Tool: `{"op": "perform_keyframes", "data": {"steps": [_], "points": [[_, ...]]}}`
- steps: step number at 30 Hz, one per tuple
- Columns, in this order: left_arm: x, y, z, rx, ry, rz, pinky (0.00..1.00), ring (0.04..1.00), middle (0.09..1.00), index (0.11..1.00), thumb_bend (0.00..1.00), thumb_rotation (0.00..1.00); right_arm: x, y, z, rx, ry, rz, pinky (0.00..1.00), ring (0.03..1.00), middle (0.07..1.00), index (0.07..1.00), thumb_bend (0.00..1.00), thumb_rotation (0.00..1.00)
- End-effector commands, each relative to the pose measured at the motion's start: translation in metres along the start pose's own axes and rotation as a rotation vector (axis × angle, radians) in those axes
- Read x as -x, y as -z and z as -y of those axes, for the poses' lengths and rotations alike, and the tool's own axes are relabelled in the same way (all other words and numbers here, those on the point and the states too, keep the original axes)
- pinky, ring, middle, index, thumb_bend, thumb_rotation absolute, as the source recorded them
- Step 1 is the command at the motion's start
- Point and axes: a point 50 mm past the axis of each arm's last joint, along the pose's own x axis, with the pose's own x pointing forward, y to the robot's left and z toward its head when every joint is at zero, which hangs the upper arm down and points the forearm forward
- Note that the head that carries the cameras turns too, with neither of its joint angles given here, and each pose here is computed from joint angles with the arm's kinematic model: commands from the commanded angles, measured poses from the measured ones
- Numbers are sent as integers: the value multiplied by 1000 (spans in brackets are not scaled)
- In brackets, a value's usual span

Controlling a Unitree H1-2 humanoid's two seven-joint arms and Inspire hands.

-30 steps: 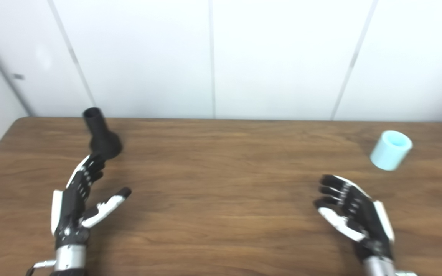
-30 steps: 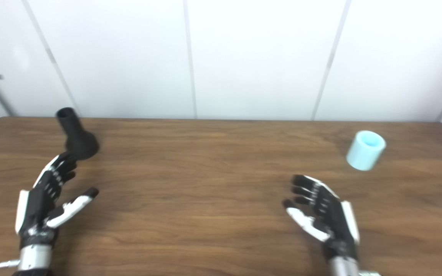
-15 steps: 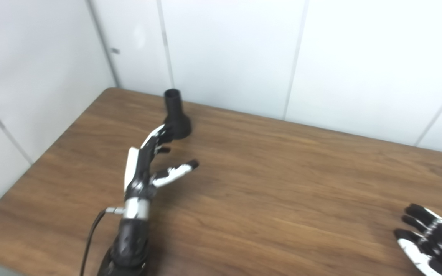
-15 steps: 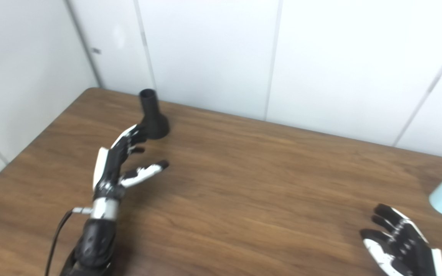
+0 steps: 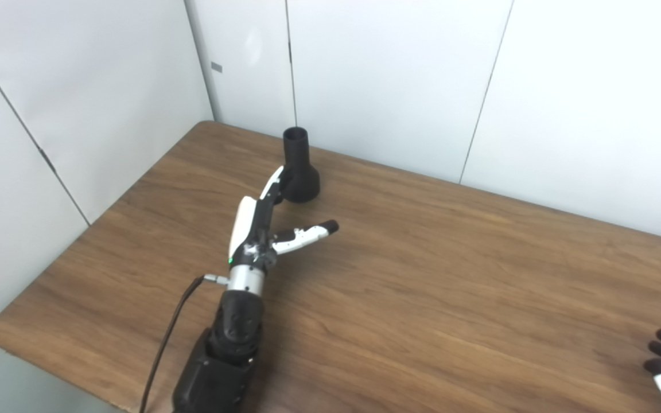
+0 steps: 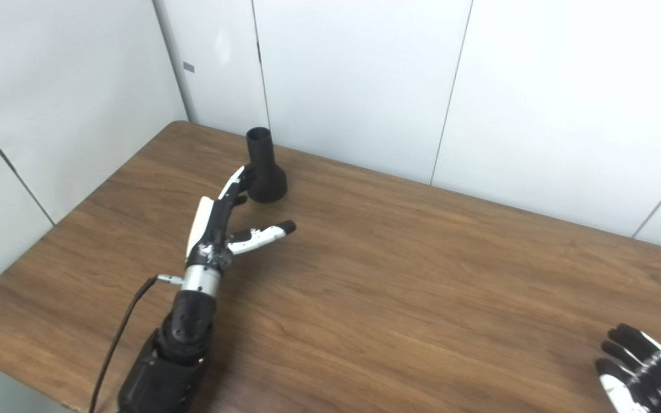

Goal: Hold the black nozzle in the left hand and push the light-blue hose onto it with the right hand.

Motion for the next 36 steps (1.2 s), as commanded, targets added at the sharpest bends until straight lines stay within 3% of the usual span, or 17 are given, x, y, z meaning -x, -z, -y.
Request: {"op": "perform_keyframes", "data": {"steps": [1, 2, 4, 7, 29, 33, 36], "points": [[-14, -14, -7, -27, -29, 61, 916, 949, 939, 978, 998, 342, -7, -10, 8, 14, 16, 60, 595, 711, 730, 688, 199, 200], [-14, -14, -8, -34, -34, 58, 918, 952, 944, 982, 992, 341, -7, -10, 8, 23, 23, 51, 591, 711, 730, 687, 197, 202], [-15, -15, -9, -44, -44, 58, 905, 948, 942, 981, 987, 346, -7, -11, 8, 38, 36, 30, 583, 700, 719, 670, 250, 362], [-16, -15, -11, -51, -58, 56, 904, 951, 946, 982, 999, 358, -8, -11, 7, 37, 46, 23, 584, 688, 711, 660, 301, 461], [-28, 4, -25, -56, -98, -46, 911, 949, 953, 992, 998, 352, -8, -9, 8, 55, 50, 24, 540, 650, 674, 619, 448, 579], [-36, 10, -27, -69, -69, -75, 895, 944, 947, 983, 994, 326, -8, -10, 8, 47, 51, 13, 529, 644, 666, 611, 462, 574], [-44, 10, -28, -107, -13, -109, 891, 949, 953, 995, 1000, 362, -7, -12, 7, 49, 48, -1, 540, 644, 666, 616, 479, 591]]}}
